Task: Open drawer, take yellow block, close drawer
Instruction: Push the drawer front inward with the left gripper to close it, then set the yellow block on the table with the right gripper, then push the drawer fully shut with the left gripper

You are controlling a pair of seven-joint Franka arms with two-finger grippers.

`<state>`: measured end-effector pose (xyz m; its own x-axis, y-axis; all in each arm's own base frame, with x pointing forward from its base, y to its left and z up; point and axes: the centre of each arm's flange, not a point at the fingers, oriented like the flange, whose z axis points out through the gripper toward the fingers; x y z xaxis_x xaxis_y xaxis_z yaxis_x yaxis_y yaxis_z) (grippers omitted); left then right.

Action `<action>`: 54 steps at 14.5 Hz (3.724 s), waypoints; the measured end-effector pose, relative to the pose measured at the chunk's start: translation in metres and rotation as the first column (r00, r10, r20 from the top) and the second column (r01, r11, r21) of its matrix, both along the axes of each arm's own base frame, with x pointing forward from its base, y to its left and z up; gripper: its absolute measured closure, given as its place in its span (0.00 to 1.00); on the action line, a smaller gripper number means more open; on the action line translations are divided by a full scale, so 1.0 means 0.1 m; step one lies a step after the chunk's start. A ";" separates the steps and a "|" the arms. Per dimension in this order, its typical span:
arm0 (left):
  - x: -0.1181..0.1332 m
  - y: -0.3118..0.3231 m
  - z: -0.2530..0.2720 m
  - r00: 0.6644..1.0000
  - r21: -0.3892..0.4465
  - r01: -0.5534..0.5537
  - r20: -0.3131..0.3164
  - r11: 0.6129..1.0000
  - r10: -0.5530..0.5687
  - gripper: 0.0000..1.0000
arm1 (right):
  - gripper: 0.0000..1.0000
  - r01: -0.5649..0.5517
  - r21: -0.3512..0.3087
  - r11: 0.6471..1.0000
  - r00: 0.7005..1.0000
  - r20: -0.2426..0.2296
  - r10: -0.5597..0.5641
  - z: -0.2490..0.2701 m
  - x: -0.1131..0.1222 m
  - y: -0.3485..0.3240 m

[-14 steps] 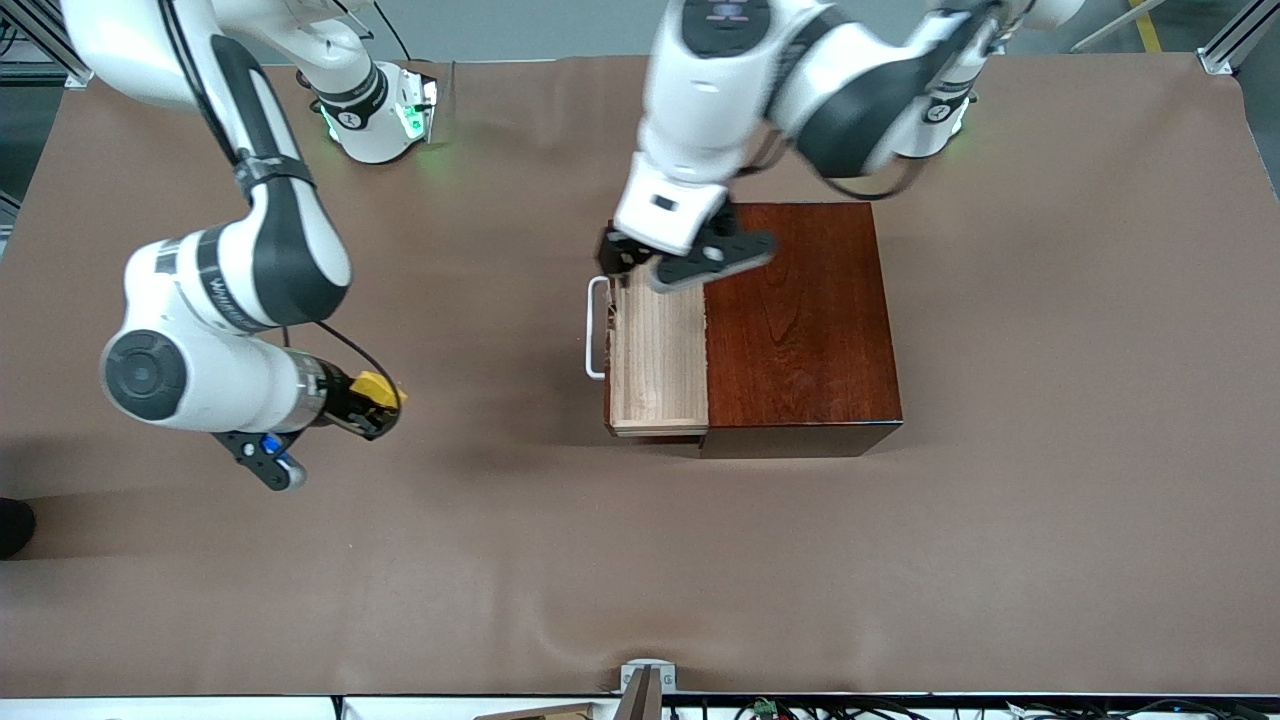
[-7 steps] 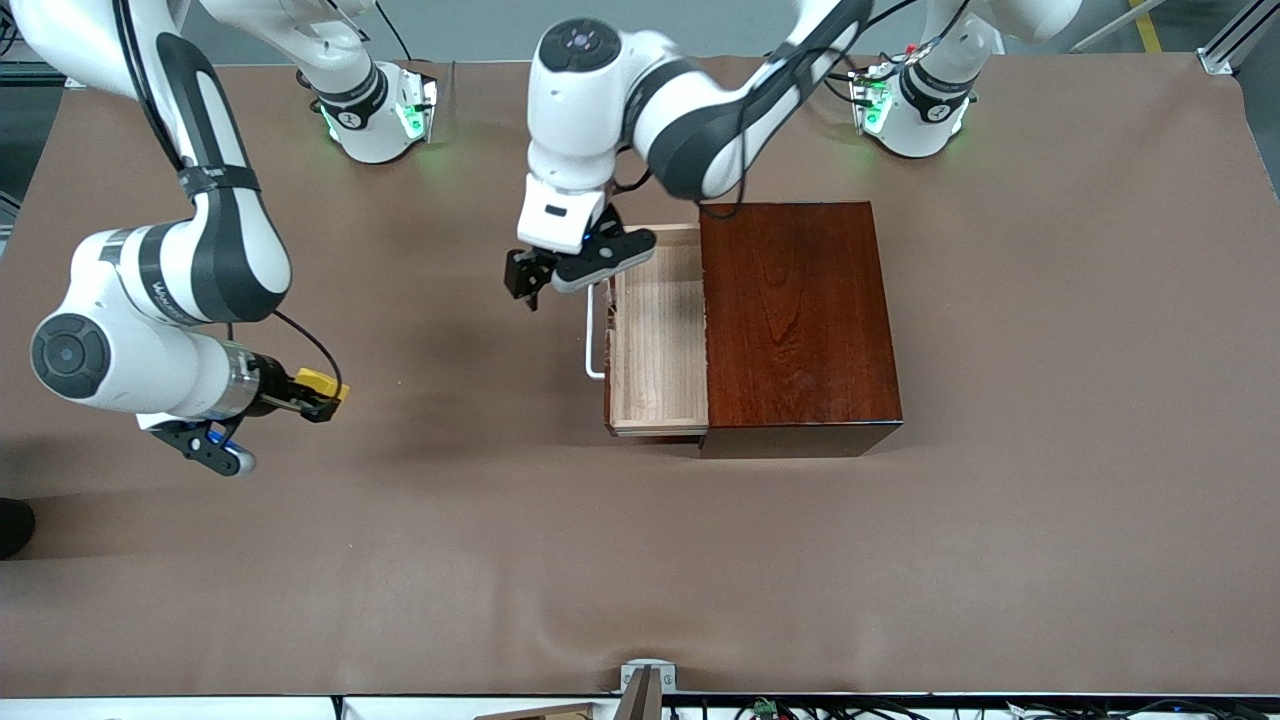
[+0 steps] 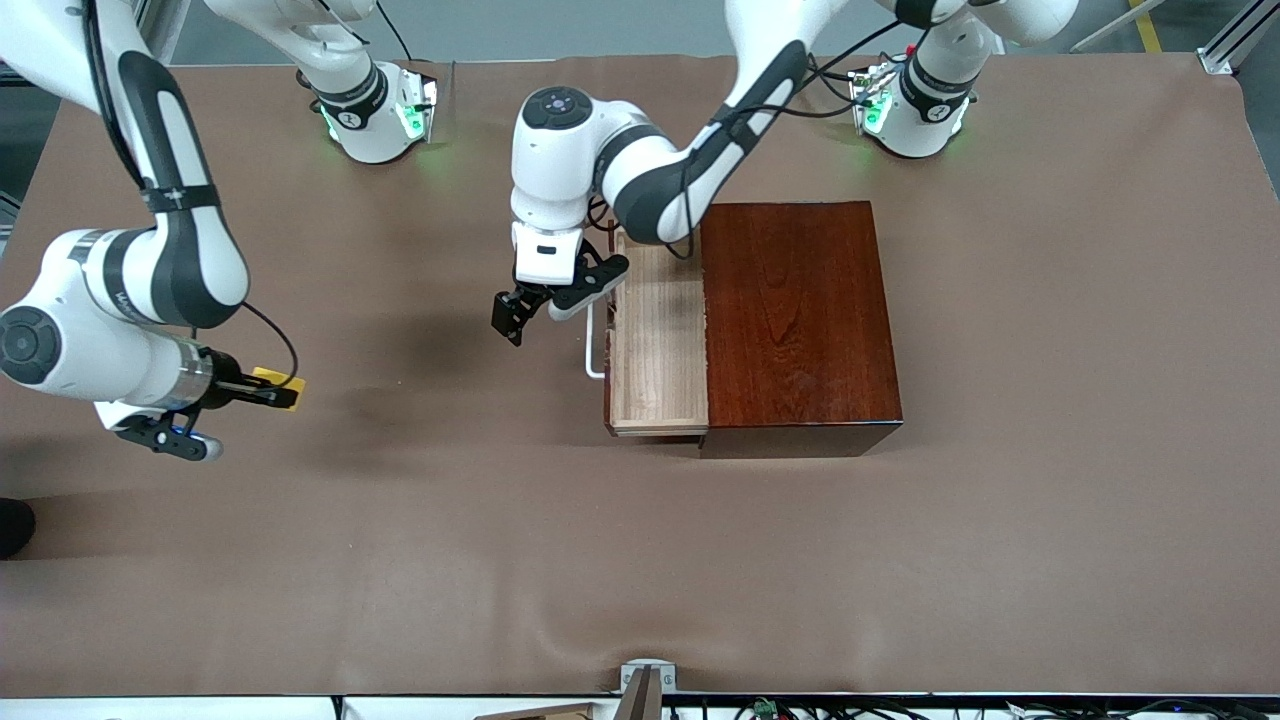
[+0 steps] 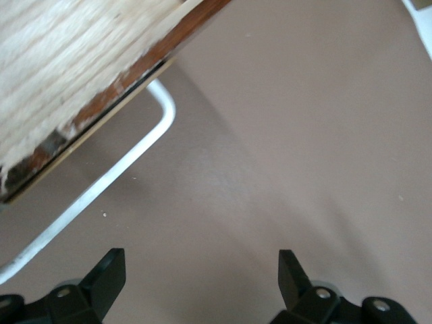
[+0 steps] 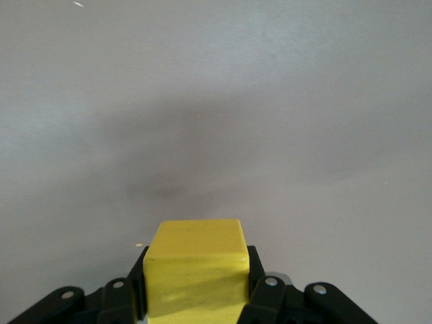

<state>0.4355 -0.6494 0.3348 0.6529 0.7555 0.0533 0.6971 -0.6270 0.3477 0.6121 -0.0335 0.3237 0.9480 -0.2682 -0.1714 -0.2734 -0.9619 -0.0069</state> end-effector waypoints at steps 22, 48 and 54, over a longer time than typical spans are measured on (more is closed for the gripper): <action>0.04 0.14 -0.34 0.981 0.142 -0.184 -0.043 0.973 0.191 0.00 | 0.44 -0.155 -0.069 0.985 0.985 0.063 0.160 -1.36 -0.48 -0.55; 0.19 0.79 -0.47 0.948 0.517 -0.184 -0.133 0.836 0.290 0.00 | 0.00 -0.265 0.017 0.964 0.963 0.046 0.264 1.62 0.24 0.31; 0.36 0.97 0.70 0.991 0.459 0.060 -0.136 0.886 0.003 0.00 | 0.00 -0.284 0.030 0.958 0.958 0.039 0.283 2.18 0.18 0.43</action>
<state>0.4718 -0.5522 0.4051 0.6986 0.6473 0.3048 0.6955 -0.7143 -0.0773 0.6300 0.0096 0.5416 0.9896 0.0180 -0.1424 0.0114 -0.9988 -0.0467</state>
